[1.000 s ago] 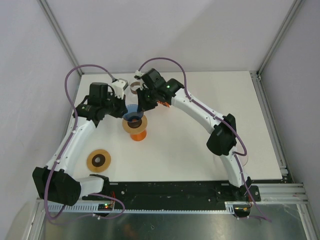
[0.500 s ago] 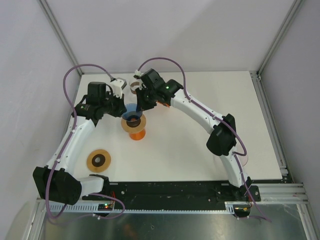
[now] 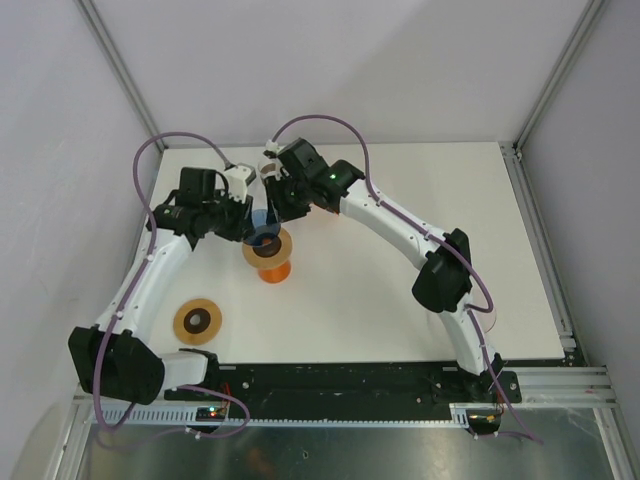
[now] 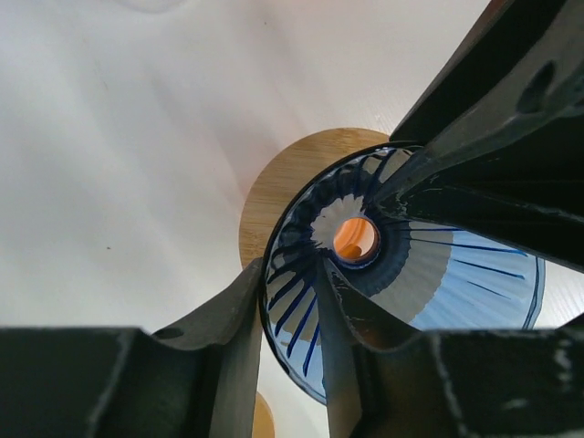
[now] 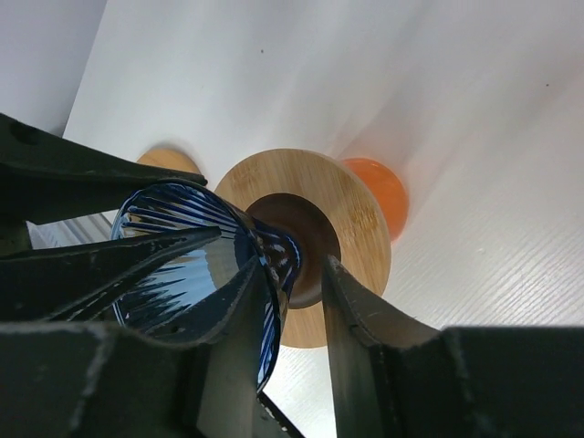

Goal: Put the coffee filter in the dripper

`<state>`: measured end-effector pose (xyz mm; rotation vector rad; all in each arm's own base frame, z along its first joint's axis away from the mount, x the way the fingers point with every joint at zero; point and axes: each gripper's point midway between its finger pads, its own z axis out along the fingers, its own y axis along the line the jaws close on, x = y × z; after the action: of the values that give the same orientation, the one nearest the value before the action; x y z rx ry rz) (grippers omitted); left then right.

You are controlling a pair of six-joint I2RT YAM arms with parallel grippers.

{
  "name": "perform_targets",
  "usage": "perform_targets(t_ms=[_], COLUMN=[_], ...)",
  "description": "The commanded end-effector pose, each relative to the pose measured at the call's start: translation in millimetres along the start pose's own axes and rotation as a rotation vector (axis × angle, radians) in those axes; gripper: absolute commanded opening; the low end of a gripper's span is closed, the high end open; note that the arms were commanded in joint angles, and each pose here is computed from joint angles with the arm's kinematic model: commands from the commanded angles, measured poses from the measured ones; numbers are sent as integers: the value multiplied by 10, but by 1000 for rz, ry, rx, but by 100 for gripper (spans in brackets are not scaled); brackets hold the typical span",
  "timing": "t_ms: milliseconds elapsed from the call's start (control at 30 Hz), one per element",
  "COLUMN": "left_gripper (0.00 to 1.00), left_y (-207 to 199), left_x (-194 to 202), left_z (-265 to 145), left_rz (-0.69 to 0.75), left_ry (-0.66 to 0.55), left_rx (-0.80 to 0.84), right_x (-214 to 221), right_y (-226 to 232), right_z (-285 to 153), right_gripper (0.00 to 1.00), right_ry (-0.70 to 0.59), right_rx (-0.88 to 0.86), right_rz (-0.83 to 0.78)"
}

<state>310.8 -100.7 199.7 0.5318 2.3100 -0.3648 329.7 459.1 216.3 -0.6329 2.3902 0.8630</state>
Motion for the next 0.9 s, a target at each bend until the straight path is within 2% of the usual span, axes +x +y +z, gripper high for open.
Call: perform_targets(t_ms=[0, 300, 600, 867], left_gripper=[35, 47, 49, 63], left_y=[-12, -4, 9, 202], left_x=[-28, -302, -427, -638], left_z=[-73, -200, -271, -501], left_rz=[11, 23, 26, 30], left_ry=[15, -54, -85, -155], left_rx=[7, -10, -23, -125], right_x=[-271, -394, -487, -868], right_y=[170, 195, 186, -38], right_z=[-197, -295, -454, -1075], right_gripper=[37, 44, 49, 55], right_ry=[-91, -130, -162, -325], right_rx=[-33, -44, -38, 39], right_rz=[-39, -45, -65, -165])
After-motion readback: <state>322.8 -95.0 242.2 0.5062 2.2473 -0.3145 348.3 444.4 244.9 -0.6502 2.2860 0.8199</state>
